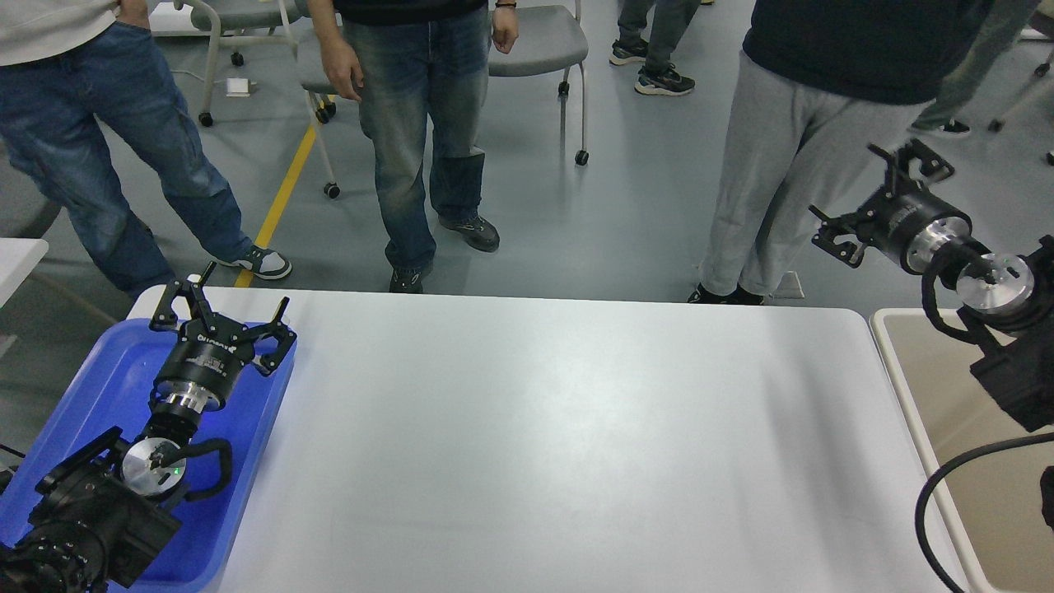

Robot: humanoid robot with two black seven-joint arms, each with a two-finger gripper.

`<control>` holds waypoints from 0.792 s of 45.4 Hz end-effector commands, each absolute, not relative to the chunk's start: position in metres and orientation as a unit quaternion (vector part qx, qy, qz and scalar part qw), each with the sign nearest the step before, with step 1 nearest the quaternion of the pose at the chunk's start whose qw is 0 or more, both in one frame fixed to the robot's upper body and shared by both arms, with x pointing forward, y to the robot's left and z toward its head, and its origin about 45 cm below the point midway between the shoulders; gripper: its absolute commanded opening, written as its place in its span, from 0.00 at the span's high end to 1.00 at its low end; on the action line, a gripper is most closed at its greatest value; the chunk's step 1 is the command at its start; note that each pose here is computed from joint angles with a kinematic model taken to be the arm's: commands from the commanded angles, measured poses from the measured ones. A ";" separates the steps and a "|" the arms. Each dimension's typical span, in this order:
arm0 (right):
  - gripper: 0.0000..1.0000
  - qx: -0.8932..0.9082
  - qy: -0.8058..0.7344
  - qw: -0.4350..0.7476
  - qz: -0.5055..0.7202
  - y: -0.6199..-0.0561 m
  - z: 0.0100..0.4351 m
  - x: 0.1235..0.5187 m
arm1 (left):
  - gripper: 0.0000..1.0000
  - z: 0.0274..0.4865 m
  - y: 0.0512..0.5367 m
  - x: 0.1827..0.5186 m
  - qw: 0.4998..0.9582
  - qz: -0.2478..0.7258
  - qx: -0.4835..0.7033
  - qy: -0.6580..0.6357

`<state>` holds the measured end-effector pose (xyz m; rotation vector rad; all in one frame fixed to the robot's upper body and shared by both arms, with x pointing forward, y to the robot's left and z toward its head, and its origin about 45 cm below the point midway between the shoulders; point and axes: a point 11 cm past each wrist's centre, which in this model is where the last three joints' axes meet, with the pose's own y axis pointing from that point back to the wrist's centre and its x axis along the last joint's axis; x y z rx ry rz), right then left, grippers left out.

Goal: Tidy desktop

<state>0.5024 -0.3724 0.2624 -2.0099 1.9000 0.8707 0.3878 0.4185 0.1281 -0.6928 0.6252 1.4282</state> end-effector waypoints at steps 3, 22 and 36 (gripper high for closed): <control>0.00 -0.753 0.548 0.181 0.317 -0.278 0.284 0.510 | 0.00 0.128 0.418 0.388 0.658 0.630 -0.306 0.276; 0.00 -0.759 0.479 0.225 0.380 -0.228 0.206 0.474 | 0.00 0.128 0.418 0.388 0.658 0.630 -0.306 0.276; 0.00 -0.736 0.484 0.234 0.412 -0.232 0.158 0.444 | 0.00 0.128 0.418 0.388 0.658 0.630 -0.306 0.276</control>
